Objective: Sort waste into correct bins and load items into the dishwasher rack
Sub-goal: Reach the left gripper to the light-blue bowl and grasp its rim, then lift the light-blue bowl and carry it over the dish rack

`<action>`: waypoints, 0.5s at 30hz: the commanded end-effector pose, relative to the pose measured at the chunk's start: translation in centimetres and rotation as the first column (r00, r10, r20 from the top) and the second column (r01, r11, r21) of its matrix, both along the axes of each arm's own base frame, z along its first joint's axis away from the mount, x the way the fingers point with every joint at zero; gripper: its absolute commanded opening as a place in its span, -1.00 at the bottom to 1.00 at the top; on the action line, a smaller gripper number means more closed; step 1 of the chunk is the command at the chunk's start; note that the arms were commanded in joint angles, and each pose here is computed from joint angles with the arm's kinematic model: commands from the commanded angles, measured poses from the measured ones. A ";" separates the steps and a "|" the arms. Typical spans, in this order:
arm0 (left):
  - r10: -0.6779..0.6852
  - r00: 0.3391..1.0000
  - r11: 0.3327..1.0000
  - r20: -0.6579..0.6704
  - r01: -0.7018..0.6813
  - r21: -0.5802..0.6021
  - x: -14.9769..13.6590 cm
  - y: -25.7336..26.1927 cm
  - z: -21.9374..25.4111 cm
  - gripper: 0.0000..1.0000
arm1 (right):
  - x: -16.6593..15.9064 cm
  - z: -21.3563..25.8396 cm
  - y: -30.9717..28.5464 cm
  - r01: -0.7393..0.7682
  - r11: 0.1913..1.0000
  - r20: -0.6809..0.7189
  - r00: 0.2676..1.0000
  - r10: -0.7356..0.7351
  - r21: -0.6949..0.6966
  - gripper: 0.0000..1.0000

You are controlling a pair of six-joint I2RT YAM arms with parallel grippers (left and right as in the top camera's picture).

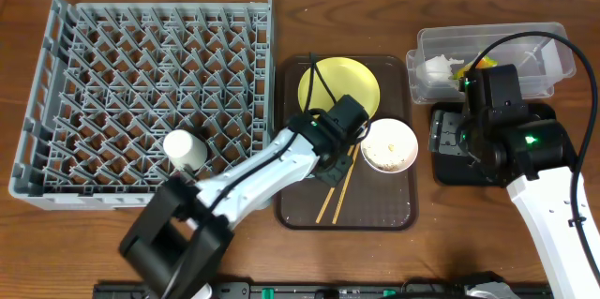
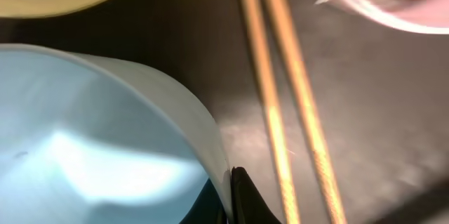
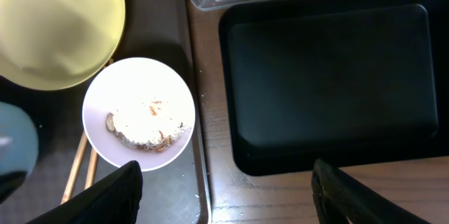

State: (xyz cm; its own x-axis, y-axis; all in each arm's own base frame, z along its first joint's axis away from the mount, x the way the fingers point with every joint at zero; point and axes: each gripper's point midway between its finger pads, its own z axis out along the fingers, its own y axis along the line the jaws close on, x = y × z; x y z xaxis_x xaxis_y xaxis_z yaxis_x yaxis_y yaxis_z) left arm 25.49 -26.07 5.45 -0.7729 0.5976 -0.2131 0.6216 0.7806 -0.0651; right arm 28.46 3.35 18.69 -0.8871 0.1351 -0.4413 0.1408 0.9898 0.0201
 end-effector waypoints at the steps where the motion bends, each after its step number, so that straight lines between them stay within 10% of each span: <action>1: -0.007 0.997 0.979 0.071 0.021 -0.202 0.8 -2.3 7.2 -0.88 | 0.3 0.8 -0.4 0.028 1.000 0.025 0.999 -0.028 0.000 0.50; 15: 0.170 0.975 0.570 -0.145 -0.217 -0.792 7.9 7.7 19.7 -0.88 | 0.0 0.6 -0.5 0.028 1.000 0.013 1.000 -0.028 -0.003 0.50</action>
